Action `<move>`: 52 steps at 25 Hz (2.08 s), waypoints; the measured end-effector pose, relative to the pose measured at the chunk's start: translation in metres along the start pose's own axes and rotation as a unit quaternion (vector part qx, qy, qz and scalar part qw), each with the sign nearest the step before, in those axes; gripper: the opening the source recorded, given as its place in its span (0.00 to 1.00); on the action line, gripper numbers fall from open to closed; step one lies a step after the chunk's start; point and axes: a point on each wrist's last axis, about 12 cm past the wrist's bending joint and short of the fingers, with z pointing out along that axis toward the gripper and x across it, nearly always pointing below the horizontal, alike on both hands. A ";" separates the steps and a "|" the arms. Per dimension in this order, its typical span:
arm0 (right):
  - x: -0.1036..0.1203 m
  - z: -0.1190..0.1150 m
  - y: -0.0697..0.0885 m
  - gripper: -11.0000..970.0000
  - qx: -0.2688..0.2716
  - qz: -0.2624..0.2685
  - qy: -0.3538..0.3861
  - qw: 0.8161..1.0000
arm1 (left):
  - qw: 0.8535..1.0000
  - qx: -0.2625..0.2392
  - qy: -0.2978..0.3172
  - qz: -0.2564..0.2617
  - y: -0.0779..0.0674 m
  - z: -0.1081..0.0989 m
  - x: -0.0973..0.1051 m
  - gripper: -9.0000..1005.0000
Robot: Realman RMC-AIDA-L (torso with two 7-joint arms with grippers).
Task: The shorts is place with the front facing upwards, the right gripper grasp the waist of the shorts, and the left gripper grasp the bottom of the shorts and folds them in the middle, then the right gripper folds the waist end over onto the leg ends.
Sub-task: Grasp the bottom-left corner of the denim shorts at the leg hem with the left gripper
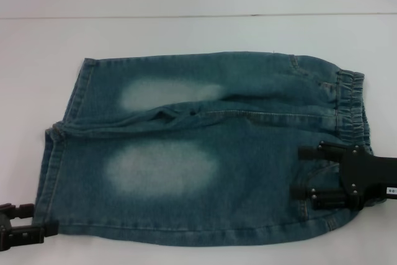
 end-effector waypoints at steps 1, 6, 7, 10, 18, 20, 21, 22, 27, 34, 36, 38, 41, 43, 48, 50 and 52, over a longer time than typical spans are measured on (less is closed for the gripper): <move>0.000 0.000 0.000 0.98 0.000 0.000 0.000 1.000 | 1.000 0.000 0.000 0.000 0.000 0.000 0.000 0.91; 0.001 0.000 0.000 0.98 0.000 0.001 0.000 1.000 | 1.000 -0.005 0.001 0.002 0.001 -0.002 0.000 0.91; 0.001 0.000 0.000 0.98 0.000 0.001 0.000 1.000 | 1.000 -0.006 0.000 0.001 0.001 -0.003 0.000 0.91; 0.001 0.000 0.000 0.98 0.000 0.002 0.000 1.000 | 1.000 -0.008 0.002 0.001 0.002 -0.004 0.000 0.91; 0.001 0.000 0.000 0.98 0.001 0.002 0.001 1.000 | 1.000 -0.010 0.023 0.004 0.003 0.002 -0.001 0.91; 0.001 0.000 0.000 0.98 0.001 0.002 0.001 1.000 | 1.000 -0.009 0.023 0.005 0.003 0.003 -0.002 0.91; 0.001 0.000 0.000 0.98 0.001 0.002 0.001 1.000 | 1.000 -0.009 0.023 0.005 0.003 0.003 -0.003 0.91; 0.001 0.000 0.000 0.98 0.001 0.002 0.001 1.000 | 1.000 -0.007 0.023 0.006 0.002 0.004 -0.004 0.91; 0.002 0.000 0.000 0.98 0.003 0.003 0.001 1.000 | 1.000 0.003 0.023 0.009 0.000 0.005 -0.006 0.91; 0.003 -0.001 0.001 0.98 0.003 0.004 0.001 1.000 | 1.000 0.000 0.022 0.010 0.002 0.001 -0.008 0.91; 0.003 -0.001 0.001 0.98 0.004 0.005 0.001 1.000 | 1.000 -0.006 0.021 0.010 0.003 -0.001 -0.007 0.91; 0.003 -0.001 0.001 0.98 0.004 0.005 0.001 1.000 | 1.000 -0.017 0.023 0.008 0.005 -0.002 -0.007 0.91; 0.004 -0.002 0.001 0.98 0.004 0.006 0.001 1.000 | 0.999 -0.022 0.034 0.004 0.007 0.000 -0.006 0.91; 0.004 -0.002 0.001 0.98 0.004 0.006 0.001 1.000 | 0.999 -0.021 0.043 0.005 0.006 0.003 -0.008 0.91; 0.004 -0.002 0.001 0.98 0.005 0.005 0.002 1.000 | 0.999 -0.013 0.047 0.008 0.004 0.006 -0.011 0.91; 0.004 -0.003 0.000 0.98 0.006 0.005 0.002 1.000 | 0.999 -0.008 0.049 0.009 0.003 0.007 -0.012 0.91; 0.004 -0.003 0.000 0.98 0.006 0.005 0.002 1.000 | 0.999 -0.001 0.052 0.010 0.002 0.008 -0.013 0.91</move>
